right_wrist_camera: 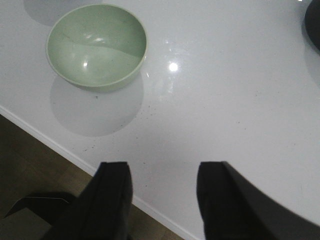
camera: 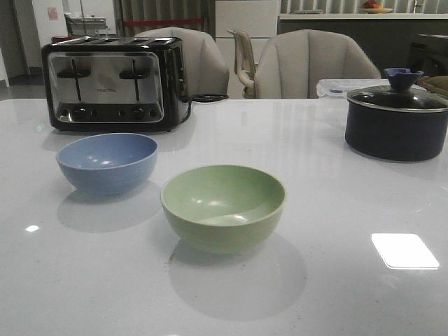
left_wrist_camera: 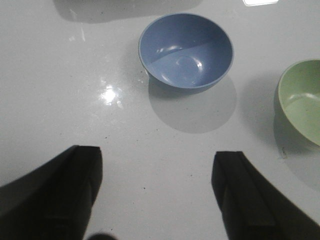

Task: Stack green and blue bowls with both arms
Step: 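Set the green bowl down and withdraw the right gripper, then lower the left gripper onto the rim of the light blue bowl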

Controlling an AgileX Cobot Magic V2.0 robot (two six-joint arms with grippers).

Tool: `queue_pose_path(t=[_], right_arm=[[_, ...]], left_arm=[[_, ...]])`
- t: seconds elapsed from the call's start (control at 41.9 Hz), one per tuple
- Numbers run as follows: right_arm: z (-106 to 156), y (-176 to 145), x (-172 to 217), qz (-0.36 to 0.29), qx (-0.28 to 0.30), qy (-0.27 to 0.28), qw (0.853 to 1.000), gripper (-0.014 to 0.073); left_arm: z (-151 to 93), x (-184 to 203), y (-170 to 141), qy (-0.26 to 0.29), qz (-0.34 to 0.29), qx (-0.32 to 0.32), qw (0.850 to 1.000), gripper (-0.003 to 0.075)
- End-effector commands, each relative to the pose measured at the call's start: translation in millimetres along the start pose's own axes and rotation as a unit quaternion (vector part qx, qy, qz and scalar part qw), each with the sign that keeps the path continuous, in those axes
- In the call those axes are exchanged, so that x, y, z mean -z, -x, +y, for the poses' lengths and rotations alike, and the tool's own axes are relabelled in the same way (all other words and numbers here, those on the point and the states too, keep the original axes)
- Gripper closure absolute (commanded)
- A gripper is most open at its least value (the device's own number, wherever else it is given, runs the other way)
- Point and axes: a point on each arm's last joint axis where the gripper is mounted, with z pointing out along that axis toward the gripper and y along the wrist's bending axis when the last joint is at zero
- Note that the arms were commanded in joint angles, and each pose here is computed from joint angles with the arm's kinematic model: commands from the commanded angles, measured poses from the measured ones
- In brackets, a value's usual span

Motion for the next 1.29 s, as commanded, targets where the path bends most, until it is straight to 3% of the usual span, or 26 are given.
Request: queue_pose_path(t=[0.0,0.191,0.573,0.884,1.003,1.266], right_arm=[[-0.9,11.7,8.1,-0.046,0.008,-0.006,0.999,0.0163],[-0.9,11.7,8.1,-0.046,0.008,-0.006,0.999,0.0163],[-0.9,11.7,8.1,-0.046,0.008,-0.006,0.999,0.0163],[-0.9,11.7,8.1,-0.046,0.008,-0.006,0.999,0.0163],[-0.9,11.7,8.1,-0.046,0.008,-0.006,0.999,0.0163],[-0.9,11.7,8.1,-0.046,0.008,-0.006,0.999,0.0163]], left_arm=[[-0.2,-11.4,30.6,0.002,-0.025,-0.006,1.0,0.0187],[3.1,-61.5,60.8,0.005,0.018,-0.007,1.0,0.0081],[13.7,-186.4,95.6,0.011,0.093,-0.006,0.996,0.0081],[18.0,-247.7,99.9,0.013,0.11,-0.007,0.994,0.0086],[18.1,-252.7,99.0,0.011,0.114,-0.004,0.993,0.0166],[18.3,-252.2,96.7,0.012,0.127,-0.008,0.992,0.0478]])
